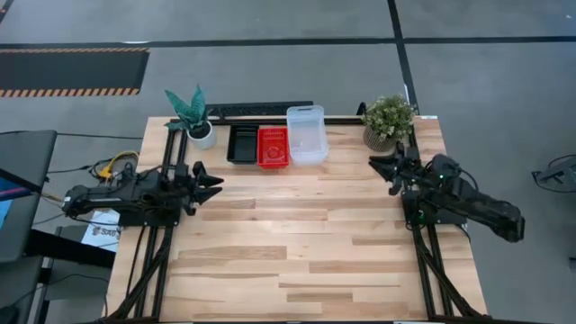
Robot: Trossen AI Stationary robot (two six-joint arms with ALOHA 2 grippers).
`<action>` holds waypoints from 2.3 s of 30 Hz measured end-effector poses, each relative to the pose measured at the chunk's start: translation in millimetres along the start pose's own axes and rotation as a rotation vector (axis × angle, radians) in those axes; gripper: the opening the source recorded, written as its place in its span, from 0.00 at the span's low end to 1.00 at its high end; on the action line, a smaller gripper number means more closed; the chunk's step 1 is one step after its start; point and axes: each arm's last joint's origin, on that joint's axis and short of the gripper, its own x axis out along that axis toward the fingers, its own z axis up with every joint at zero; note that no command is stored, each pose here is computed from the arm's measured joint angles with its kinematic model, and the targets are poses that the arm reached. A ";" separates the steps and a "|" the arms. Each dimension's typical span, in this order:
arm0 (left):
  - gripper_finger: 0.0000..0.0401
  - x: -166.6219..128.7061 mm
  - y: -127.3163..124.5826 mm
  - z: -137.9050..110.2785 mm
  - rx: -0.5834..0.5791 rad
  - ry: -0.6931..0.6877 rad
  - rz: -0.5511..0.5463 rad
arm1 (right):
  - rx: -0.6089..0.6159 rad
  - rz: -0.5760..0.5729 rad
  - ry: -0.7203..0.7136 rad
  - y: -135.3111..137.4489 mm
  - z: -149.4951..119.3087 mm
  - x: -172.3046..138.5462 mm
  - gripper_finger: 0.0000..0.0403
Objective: Stack baskets by color
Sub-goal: Return to Home Position
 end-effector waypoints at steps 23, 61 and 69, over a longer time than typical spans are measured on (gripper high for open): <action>0.39 0.2 4.6 -4.2 0.050 -0.041 0.075 | -0.044 0.158 -0.027 7.5 -34.6 8.0 0.30; 0.39 0.1 8.0 -11.8 0.086 0.037 0.103 | -0.079 0.046 0.051 1.7 -43.8 8.4 0.30; 0.39 0.1 8.0 -11.8 0.086 0.037 0.103 | -0.080 0.046 0.054 1.6 -44.1 8.4 0.30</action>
